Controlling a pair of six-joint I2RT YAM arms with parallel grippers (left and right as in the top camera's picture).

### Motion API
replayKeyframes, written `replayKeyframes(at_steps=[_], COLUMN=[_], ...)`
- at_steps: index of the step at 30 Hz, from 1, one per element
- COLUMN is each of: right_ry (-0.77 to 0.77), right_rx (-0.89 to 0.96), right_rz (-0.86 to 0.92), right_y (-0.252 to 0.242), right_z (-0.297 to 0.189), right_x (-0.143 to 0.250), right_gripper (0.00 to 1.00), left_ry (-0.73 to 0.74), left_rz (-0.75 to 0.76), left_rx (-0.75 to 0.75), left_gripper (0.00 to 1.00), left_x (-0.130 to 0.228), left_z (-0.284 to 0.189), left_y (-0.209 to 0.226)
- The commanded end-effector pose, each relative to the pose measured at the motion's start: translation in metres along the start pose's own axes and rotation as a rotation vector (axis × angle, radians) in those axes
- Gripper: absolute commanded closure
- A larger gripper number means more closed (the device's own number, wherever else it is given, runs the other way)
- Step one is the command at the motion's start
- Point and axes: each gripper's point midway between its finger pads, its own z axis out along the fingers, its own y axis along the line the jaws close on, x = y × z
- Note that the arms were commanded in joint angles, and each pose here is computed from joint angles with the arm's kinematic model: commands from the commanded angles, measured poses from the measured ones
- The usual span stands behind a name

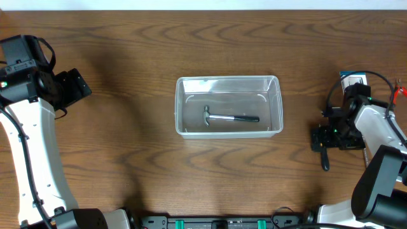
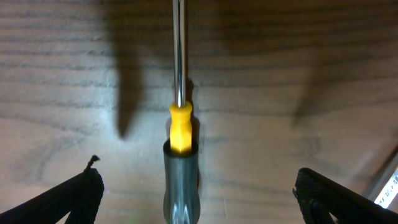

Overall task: Pack container
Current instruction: 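Lower the right gripper onto the yellow-handled screwdriver and grasp it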

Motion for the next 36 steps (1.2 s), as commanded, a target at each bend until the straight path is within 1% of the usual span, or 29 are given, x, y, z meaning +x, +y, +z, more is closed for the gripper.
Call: replayKeyframes(at_steps=[1, 8, 36], right_ry=[0.000, -0.005, -0.023], right_rx=[-0.013, -0.020, -0.016], right_rz=[0.003, -0.027, 0.009], right_y=[0.002, 0.004, 0.006], right_z=[0.006, 0.014, 0.029], right_x=[0.002, 0.004, 0.007], right_gripper=[0.01, 0.01, 0.01], left_ry=[-0.025, -0.025, -0.025], left_rz=[0.001, 0.001, 0.001], left_rx=[-0.004, -0.004, -0.004], left_gripper=[0.02, 0.02, 0.02], left_x=[-0.005, -0.005, -0.005], left_z=[-0.007, -0.007, -0.007], left_y=[0.002, 0.002, 0.002])
